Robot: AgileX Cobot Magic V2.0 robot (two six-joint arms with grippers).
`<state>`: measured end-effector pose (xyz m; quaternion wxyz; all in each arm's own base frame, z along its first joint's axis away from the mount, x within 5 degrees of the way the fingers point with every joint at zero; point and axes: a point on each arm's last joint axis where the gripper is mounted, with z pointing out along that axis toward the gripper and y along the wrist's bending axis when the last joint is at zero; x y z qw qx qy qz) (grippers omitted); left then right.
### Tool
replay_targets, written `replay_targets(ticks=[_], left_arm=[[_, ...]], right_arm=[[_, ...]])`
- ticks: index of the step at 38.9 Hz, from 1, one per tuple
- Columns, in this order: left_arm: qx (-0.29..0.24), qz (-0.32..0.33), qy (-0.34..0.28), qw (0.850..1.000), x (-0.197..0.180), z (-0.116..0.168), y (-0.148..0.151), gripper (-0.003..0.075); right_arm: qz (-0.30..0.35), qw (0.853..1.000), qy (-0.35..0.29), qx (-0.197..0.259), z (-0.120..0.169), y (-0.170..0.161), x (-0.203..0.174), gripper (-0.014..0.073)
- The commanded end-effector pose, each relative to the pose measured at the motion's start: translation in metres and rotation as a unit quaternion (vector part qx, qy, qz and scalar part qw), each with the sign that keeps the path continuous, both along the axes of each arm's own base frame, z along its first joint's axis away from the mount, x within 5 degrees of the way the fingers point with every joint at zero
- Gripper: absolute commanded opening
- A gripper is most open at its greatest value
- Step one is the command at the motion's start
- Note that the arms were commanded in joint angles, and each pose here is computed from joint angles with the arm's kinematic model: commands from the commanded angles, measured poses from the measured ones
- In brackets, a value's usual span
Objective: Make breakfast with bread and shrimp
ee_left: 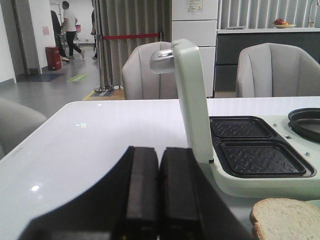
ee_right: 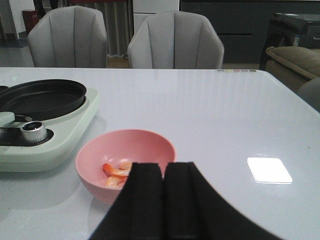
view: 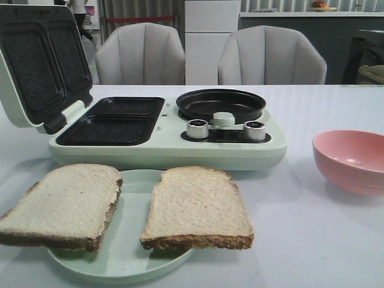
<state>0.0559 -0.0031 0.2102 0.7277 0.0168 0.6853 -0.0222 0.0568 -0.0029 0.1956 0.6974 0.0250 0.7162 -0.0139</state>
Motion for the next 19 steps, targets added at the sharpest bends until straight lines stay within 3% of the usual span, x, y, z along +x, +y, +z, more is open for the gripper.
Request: replay_targets(ticks=[1, 8, 19], left_arm=[[-0.008, -0.005, -0.063, 0.998, -0.003, 0.009, 0.0, 0.0099], [-0.019, -0.006, -0.107, 0.994, -0.006, 0.024, 0.0, 0.0099], [-0.026, -0.007, -0.179, 0.983, -0.032, 0.106, 0.002, 0.0099]], right_arm=[[-0.006, 0.997, -0.079, -0.014, 0.018, -0.001, -0.003, 0.0044], [-0.005, 0.993, -0.114, 0.007, 0.041, 0.0, -0.008, 0.0044], [-0.004, 0.986, -0.164, -0.021, 0.118, 0.002, -0.034, 0.0044]])
